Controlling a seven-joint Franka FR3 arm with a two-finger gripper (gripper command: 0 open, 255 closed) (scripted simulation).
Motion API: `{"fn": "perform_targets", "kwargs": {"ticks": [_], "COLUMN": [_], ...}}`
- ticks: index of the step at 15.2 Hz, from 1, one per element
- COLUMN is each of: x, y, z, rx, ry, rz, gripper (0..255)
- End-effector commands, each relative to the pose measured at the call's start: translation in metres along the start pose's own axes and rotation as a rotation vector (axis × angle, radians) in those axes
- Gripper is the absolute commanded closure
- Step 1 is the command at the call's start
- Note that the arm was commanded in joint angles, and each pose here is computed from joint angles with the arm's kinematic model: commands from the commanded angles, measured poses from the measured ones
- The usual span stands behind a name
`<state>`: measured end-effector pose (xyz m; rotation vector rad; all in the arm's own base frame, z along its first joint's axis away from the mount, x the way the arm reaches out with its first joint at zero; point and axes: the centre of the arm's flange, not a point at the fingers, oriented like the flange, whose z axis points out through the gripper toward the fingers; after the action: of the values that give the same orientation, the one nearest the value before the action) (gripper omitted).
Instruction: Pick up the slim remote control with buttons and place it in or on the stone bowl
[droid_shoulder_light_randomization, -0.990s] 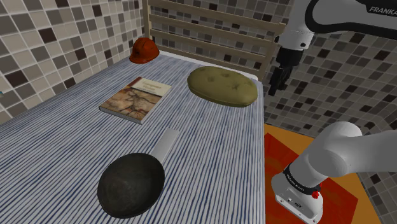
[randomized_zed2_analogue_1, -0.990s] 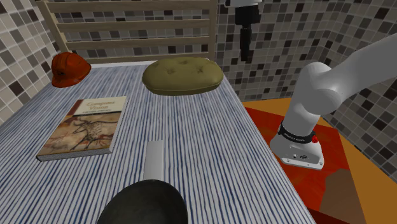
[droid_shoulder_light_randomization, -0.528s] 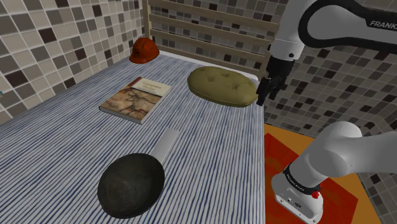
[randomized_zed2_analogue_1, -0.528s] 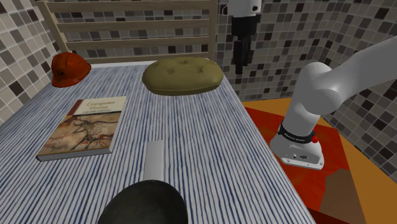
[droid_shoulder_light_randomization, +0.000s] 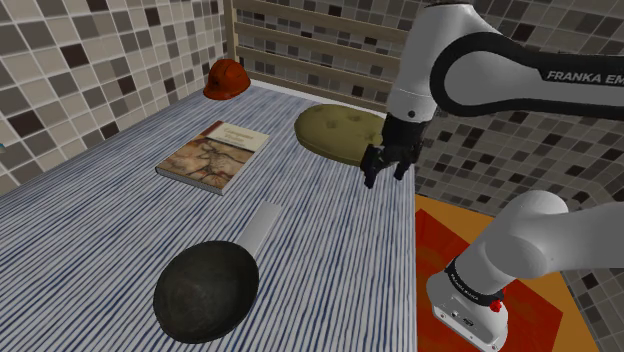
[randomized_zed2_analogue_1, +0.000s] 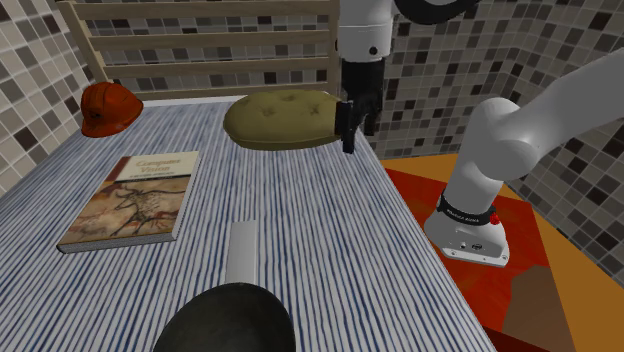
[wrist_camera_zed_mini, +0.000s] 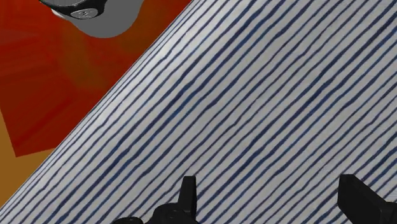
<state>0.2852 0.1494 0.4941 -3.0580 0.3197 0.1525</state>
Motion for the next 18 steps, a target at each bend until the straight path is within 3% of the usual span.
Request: {"fn": "perform_targets", "kwargs": {"ticks": [1,9,18], "x": [-0.004,0.012,0.054], "y": [-0.027,-0.124,-0.225], "z": [0.009,0.052,0.101], "rx": [-0.002,-0.015,-0.03], "ry": [0.011,0.05,0.095], "rz": [0.055,0.255,0.48], "gripper": [0,0,0]}}
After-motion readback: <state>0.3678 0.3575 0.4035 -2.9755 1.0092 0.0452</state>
